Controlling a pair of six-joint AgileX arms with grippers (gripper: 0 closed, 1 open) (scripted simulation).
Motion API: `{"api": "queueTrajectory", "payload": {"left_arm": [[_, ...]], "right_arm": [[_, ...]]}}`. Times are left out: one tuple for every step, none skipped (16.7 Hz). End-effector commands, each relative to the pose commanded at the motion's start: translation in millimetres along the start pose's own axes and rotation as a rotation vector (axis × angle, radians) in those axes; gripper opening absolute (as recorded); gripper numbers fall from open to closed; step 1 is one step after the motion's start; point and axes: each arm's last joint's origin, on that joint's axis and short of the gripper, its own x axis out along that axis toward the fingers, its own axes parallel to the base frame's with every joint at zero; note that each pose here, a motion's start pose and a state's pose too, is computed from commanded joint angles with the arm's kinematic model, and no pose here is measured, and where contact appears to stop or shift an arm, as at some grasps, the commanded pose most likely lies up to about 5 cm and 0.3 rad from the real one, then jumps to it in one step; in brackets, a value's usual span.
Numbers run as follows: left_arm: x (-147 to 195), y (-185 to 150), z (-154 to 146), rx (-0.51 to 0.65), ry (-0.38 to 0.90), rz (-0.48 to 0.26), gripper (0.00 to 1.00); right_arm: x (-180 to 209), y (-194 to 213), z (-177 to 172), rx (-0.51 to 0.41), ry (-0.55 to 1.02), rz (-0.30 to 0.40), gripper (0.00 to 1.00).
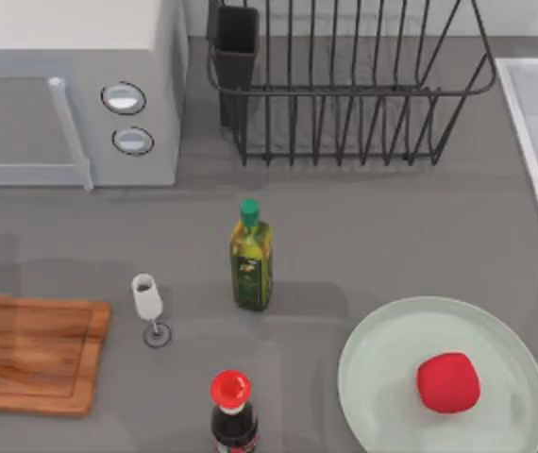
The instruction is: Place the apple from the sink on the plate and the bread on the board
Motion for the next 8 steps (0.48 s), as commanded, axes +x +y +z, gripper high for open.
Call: {"api": "queueTrajectory", "payload": {"left_arm": [[3.8,2.6,4.3,-0.003,0.026,-0.004,1.00],[6.5,4.4,7.2,-0.005,0.045,-0.006,1.00],[8.0,5.4,8.8,-0.006,0.054,-0.007,1.00],[8.3,5.6,9.1,-0.007,0.056,-0.008,1.00],[8.3,5.6,9.1,-0.007,0.056,-0.008,1.00],[8.3,5.6,9.1,-0.007,0.056,-0.008,1.00],[8.3,5.6,9.1,-0.007,0.056,-0.008,1.00],[8.1,3.9,8.9,-0.002,0.054,-0.007,1.00]], "right_arm": [[0.0,0.0,0.0,0.000,0.000,0.000,1.00],[0.0,0.0,0.0,0.000,0.000,0.000,1.00],[0.0,0.0,0.0,0.000,0.000,0.000,1.00],[0.0,0.0,0.0,0.000,0.000,0.000,1.00],[0.0,0.0,0.0,0.000,0.000,0.000,1.00],[0.0,0.0,0.0,0.000,0.000,0.000,1.00],[0.0,0.0,0.0,0.000,0.000,0.000,1.00],[0.0,0.0,0.0,0.000,0.000,0.000,1.00]]}}
